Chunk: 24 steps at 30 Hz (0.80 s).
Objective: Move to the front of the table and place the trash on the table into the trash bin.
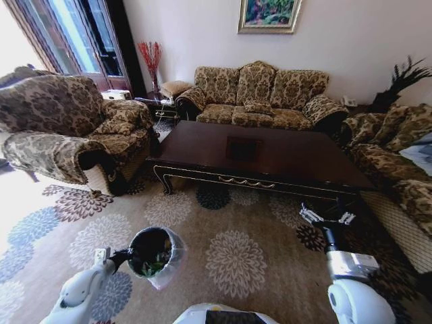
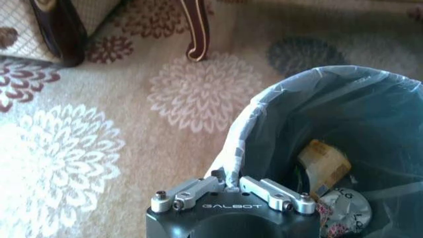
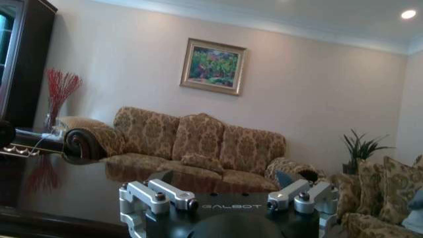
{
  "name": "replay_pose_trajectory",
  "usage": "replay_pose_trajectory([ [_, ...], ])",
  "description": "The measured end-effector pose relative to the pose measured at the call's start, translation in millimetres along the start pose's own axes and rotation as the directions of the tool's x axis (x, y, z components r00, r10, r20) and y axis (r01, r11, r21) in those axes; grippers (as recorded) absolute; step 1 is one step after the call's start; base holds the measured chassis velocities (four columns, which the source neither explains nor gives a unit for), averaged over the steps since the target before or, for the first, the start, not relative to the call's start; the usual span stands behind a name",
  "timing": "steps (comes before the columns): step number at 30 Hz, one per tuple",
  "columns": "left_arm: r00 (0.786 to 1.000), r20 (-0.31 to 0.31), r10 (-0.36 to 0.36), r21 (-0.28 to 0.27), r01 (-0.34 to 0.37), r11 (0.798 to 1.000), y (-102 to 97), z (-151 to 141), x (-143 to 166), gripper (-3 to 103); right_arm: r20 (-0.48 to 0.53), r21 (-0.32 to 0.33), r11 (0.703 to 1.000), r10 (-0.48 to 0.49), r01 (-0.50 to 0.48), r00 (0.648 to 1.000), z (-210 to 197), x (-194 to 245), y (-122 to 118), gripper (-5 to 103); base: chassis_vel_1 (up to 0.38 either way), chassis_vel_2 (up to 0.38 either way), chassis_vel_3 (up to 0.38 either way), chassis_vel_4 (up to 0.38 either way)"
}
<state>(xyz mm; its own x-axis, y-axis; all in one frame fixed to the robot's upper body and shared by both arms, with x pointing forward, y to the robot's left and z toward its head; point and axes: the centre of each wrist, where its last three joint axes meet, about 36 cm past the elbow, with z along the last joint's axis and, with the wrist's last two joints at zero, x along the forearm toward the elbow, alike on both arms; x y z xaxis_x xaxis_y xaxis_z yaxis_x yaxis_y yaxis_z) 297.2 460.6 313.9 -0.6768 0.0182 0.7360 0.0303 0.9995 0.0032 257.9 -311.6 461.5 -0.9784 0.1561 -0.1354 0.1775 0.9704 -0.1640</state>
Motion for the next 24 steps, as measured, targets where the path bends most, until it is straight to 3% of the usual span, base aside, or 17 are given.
replay_pose_trajectory([
  [6, 1.000, -0.006, -0.017, -0.016, 0.017, 1.000, 19.1, -1, -10, 0, -0.013, 0.012, 1.000, 0.003, -0.003, 1.000, 8, 3, -1, 100, 0.000, 0.000, 0.000, 0.000],
  [15, 1.000, -0.005, -0.021, -0.018, 0.021, 1.000, 26.6, -7, -20, 0, -0.012, 0.018, 1.000, -0.001, 0.002, 1.000, 10, 1, 1, 100, 0.000, 0.000, 0.000, 0.000],
  [24, 0.999, -0.046, -0.002, -0.030, 0.001, 1.000, 37.7, -4, -38, 0, -0.015, 0.032, 0.999, -0.006, 0.007, 1.000, 10, 0, 4, 100, 0.000, 0.000, 0.000, 0.000],
])
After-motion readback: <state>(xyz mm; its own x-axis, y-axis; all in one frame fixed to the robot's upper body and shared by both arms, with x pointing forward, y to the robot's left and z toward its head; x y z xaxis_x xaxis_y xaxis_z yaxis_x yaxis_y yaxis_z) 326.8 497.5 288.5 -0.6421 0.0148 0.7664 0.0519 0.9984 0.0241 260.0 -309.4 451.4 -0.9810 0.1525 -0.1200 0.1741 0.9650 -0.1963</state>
